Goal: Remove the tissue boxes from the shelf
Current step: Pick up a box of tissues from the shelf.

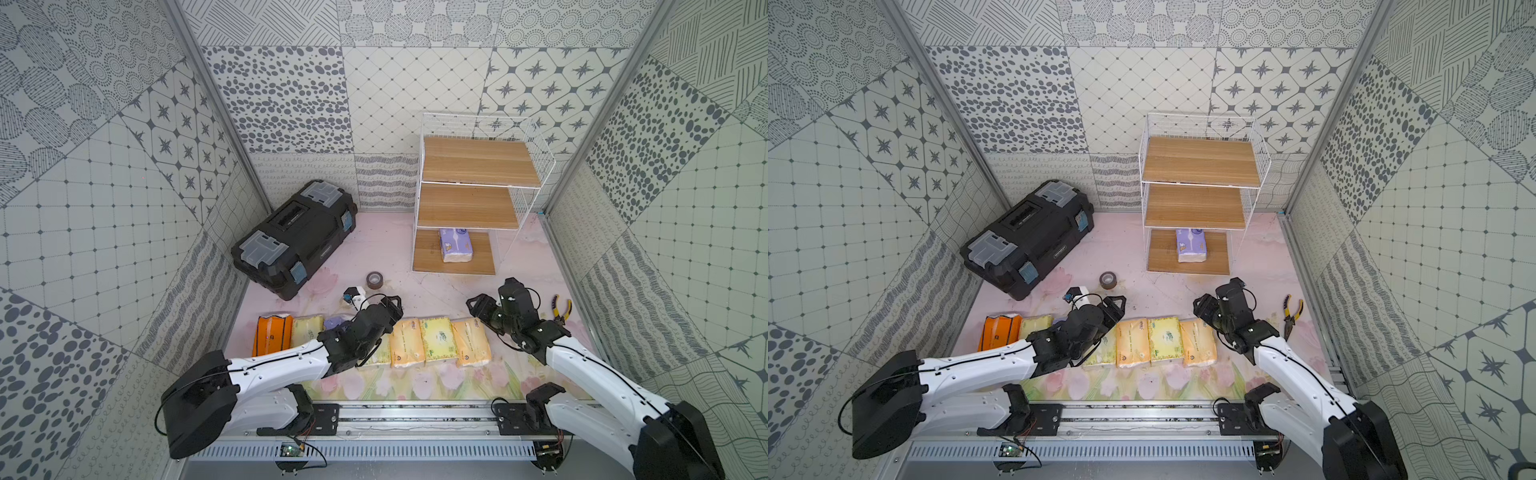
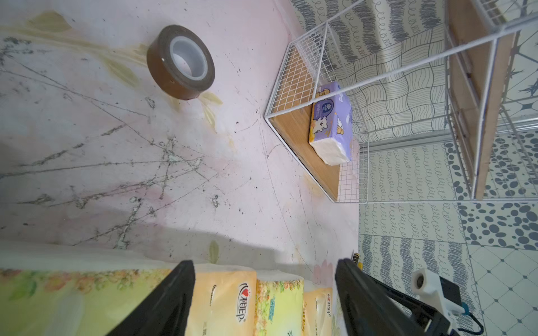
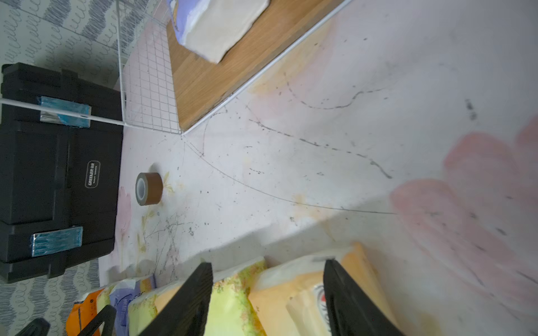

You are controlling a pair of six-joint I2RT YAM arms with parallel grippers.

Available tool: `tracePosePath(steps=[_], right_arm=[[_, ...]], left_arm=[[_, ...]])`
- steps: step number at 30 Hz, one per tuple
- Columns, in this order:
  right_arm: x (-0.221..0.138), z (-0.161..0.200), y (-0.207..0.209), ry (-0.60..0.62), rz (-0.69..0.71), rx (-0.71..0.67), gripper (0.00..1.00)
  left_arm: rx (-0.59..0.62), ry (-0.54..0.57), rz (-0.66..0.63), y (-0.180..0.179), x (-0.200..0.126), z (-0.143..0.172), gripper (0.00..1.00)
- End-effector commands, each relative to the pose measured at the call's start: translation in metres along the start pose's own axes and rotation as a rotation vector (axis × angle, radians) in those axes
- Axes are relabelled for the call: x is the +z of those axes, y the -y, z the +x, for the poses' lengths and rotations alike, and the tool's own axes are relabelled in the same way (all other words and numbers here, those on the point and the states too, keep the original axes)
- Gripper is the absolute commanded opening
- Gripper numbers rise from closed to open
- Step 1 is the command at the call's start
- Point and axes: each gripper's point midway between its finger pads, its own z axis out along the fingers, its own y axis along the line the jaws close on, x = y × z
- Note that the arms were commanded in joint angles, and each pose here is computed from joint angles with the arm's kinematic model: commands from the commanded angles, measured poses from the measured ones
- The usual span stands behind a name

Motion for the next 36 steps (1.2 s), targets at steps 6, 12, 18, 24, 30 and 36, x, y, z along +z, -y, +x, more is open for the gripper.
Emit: tracePosePath(steps=[6, 12, 18, 24, 30, 36], right_arm=[[0.034, -0.047, -0.068, 0.176, -0.166, 0.185, 0.61], [0.063, -0.069, -0.071, 0.276, -0.126, 0.298, 0.59], [0.084, -0.09, -0.07, 0.367, -0.097, 0.394, 0.58], [0.11, -0.1, -0.075, 0.406, -0.1, 0.455, 0.58], [0.132, -0.108, -0.079, 0.441, -0.1, 0.454, 0.55], [0.148, -0.114, -0.075, 0.469, -0.08, 0.465, 0.54]], left_arm=[[-0.038, -0.007, 0.05, 0.004, 0.003, -0.004, 0.81], [-0.048, -0.009, 0.066, 0.006, 0.005, -0.007, 0.81], [-0.046, -0.004, 0.091, 0.012, 0.004, -0.009, 0.81], [-0.037, -0.001, 0.115, 0.018, 0.004, -0.01, 0.81], [-0.046, -0.017, 0.126, 0.018, 0.006, -0.007, 0.81], [-0.054, -0.011, 0.128, 0.016, 0.006, -0.008, 0.81]])
